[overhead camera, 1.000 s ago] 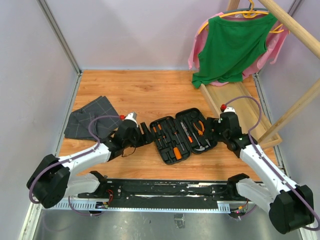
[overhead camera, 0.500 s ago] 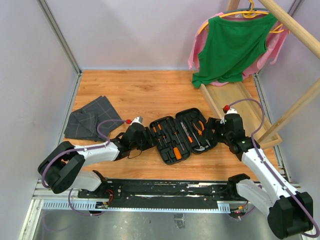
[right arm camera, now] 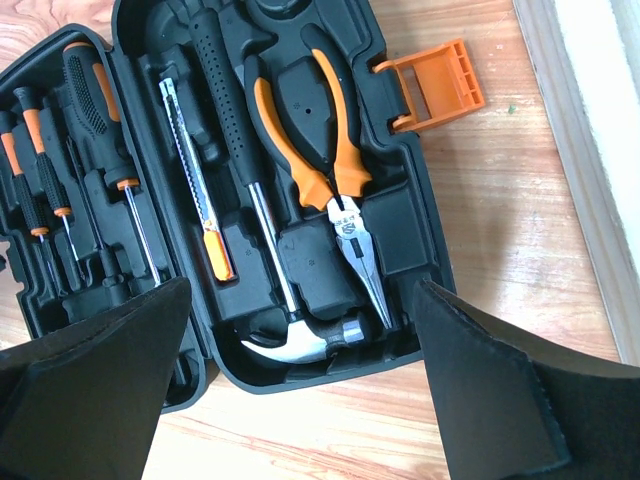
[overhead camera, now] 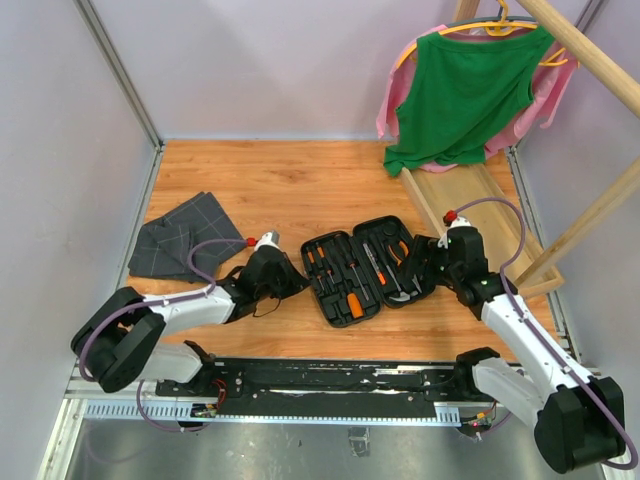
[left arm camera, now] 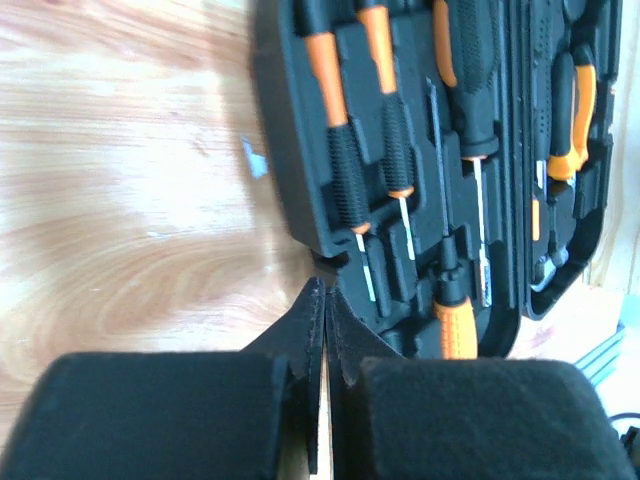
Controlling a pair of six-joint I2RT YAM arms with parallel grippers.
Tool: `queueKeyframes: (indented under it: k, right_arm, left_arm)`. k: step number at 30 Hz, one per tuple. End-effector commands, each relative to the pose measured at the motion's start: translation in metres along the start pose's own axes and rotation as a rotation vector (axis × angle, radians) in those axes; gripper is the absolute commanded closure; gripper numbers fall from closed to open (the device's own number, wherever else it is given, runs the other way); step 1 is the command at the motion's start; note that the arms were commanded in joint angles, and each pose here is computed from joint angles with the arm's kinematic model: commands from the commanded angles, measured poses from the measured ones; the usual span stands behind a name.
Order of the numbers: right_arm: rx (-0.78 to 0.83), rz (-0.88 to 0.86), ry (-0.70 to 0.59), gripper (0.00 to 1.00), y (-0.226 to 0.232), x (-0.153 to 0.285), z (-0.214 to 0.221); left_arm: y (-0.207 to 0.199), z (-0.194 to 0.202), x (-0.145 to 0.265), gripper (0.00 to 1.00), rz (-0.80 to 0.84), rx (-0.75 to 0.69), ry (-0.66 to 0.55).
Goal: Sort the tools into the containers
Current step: Move the storage box to the center of the board.
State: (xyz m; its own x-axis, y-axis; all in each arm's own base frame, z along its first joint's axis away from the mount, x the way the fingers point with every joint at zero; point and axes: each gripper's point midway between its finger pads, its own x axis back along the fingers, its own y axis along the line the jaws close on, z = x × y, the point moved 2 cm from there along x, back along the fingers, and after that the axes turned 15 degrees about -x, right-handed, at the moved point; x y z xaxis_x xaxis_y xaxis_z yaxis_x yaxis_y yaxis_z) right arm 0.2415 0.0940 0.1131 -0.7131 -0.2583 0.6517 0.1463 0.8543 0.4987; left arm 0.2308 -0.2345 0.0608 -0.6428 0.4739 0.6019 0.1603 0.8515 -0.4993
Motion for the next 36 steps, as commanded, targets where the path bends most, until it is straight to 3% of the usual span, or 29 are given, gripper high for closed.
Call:
queueKeyframes:
  k: [1, 8, 13, 17, 22, 36]
  right_arm:
    - [-0.031, -0.011, 0.0, 0.07, -0.001, -0.004, -0.001]
    - [-0.034, -0.02, 0.017, 0.07, 0.001, -0.007, 0.0]
    - [-0.039, -0.04, 0.029, 0.07, 0.004, -0.008, 0.002]
    - [-0.039, -0.046, 0.033, 0.07, 0.006, -0.008, 0.002]
    - [-0.041, -0.044, 0.037, 0.06, 0.005, -0.009, 0.003]
    - [-0.042, -0.06, 0.041, 0.06, 0.008, -0.007, 0.003]
  left_arm:
    - [0.021, -0.01, 0.008, 0.99, -0.031, -0.007, -0.045]
    - [0.045, -0.022, 0.026, 0.96, -0.062, -0.048, -0.08]
    - [0.025, -0.031, 0.033, 0.6, 0.051, -0.075, -0.113]
    - [0.011, -0.033, 0.034, 0.49, 0.114, -0.029, -0.12]
    - [-0.007, -0.021, 0.032, 0.43, 0.136, 0.0, -0.101]
    - [-0.019, -0.001, 0.001, 0.43, 0.128, 0.049, -0.041]
